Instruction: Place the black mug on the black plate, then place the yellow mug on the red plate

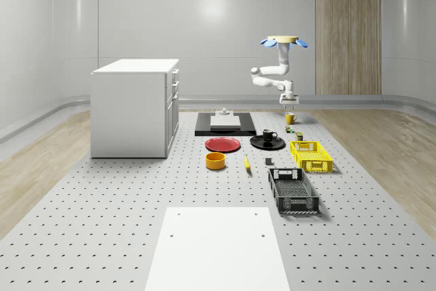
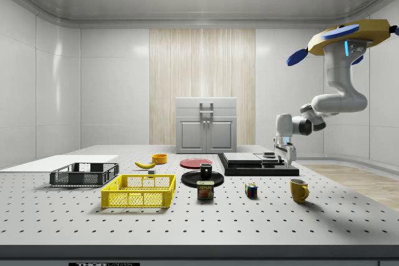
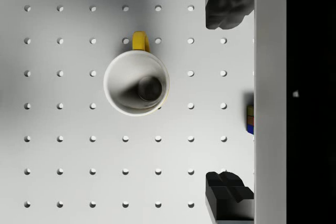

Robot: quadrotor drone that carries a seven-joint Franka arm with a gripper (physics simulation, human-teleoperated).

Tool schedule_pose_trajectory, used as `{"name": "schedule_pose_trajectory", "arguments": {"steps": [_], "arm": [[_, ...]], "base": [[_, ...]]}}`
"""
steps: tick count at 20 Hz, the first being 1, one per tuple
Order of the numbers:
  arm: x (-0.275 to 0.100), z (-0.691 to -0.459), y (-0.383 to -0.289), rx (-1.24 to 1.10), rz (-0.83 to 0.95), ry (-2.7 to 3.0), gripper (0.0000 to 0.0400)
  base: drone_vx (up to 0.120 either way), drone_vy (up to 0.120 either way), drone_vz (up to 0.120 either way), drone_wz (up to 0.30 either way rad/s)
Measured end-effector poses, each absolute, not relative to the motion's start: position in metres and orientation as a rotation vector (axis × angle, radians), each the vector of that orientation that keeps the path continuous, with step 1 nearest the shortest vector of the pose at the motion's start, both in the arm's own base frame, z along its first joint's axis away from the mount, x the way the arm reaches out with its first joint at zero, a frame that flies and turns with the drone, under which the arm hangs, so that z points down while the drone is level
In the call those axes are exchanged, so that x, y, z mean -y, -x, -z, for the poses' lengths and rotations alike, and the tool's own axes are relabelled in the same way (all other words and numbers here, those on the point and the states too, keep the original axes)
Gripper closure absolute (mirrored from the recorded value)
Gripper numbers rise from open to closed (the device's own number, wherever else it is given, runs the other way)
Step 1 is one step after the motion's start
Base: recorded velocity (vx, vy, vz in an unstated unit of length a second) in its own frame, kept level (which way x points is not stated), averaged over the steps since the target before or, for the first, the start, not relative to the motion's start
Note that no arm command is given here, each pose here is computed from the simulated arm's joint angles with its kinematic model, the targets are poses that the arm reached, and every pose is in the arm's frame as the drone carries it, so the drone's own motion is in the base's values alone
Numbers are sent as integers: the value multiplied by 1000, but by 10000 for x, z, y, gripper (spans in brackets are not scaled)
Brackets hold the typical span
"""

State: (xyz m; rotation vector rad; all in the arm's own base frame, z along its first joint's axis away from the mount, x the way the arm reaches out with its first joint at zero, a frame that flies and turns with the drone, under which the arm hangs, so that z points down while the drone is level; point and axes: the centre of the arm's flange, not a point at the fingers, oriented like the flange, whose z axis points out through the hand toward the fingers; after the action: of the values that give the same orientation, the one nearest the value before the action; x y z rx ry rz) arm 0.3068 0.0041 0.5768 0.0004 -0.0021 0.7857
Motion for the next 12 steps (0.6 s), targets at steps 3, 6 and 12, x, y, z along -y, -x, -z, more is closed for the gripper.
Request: {"name": "schedule_pose_trajectory", "arguments": {"steps": [3, 6, 12], "arm": [[-41, -5768, -3068, 2, -786, 0, 0], [-41, -5768, -3068, 2, -786, 0, 0], [-41, -5768, -3068, 2, -786, 0, 0]], "base": [[-120, 0, 0, 0], [-120, 0, 0, 0], [-120, 0, -113, 0]]}}
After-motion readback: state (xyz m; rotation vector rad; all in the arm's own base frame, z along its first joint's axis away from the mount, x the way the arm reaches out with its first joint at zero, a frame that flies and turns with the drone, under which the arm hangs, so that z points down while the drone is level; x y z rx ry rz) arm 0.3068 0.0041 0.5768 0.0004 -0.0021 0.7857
